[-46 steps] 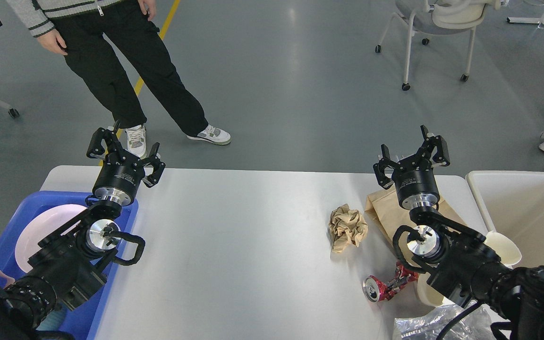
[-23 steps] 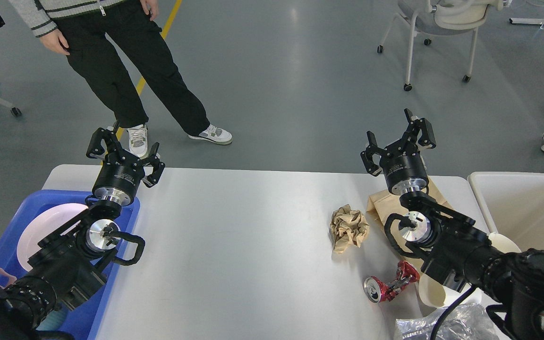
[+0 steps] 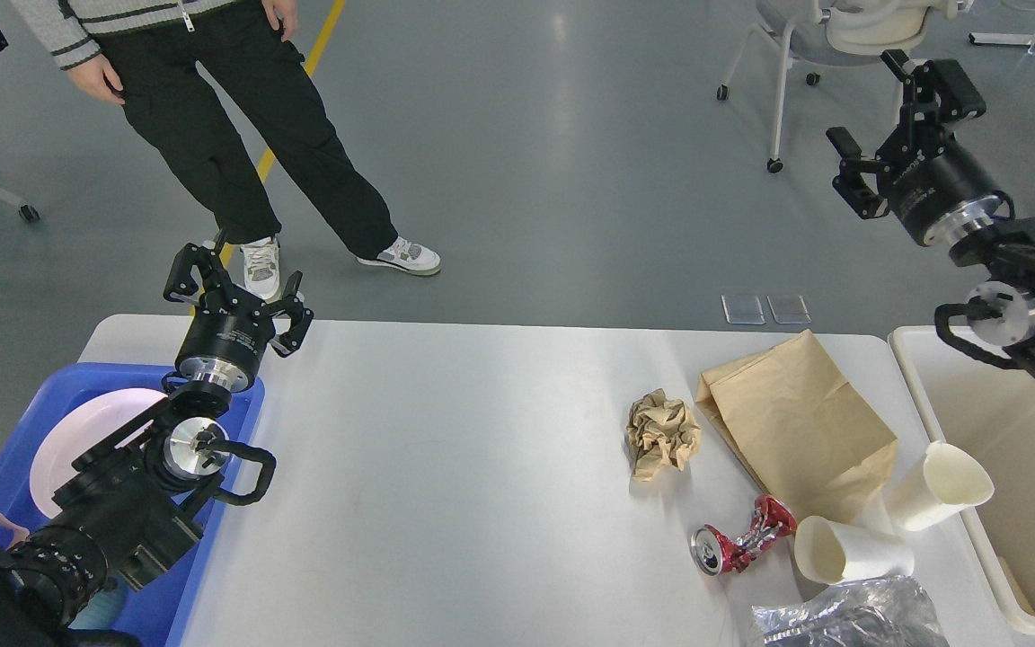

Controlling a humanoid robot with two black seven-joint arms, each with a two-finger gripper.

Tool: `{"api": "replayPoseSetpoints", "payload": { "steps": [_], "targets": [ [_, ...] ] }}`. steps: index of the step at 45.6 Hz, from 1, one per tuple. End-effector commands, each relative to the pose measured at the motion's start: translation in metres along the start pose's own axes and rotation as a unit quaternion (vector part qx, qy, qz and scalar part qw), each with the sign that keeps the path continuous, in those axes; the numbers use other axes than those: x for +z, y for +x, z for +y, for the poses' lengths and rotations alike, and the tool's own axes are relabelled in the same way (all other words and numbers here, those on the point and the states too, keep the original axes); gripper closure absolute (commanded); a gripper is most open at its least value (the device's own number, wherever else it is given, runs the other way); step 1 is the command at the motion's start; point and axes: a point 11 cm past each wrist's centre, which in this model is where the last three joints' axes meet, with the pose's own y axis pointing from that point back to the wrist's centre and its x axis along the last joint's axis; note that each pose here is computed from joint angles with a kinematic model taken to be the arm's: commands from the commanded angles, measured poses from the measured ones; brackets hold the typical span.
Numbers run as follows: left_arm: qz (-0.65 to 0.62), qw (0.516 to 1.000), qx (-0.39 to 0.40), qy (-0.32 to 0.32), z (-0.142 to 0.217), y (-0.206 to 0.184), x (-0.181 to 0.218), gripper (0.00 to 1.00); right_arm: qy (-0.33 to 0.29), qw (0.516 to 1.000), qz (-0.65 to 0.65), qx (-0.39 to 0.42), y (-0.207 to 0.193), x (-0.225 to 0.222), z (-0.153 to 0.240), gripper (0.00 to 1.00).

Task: Tidy desktop
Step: 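Raise the right gripper and swing it over the brown paper bag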

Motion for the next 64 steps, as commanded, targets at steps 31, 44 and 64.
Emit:
{"api": "replayPoseSetpoints", "payload": {
  "steps": [31,44,64],
  "targets": [
    [-0.001,1.000,-0.001,0.001,0.000,0.000,0.000,0.02,-0.436,0.848,0.191,-0.232,-0.009,0.004,0.071,0.00],
    [-0.001,1.000,-0.001,0.001,0.000,0.000,0.000,0.02,-0.542,0.702,0.337,-0.316,-0.050,-0.024,0.081,0.00],
    [-0.001,1.000,-0.001,0.001,0.000,0.000,0.000,0.02,-0.533,0.680,0.260,-0.431,-0.181,-0.075,0.090,0.00]
  ]
}}
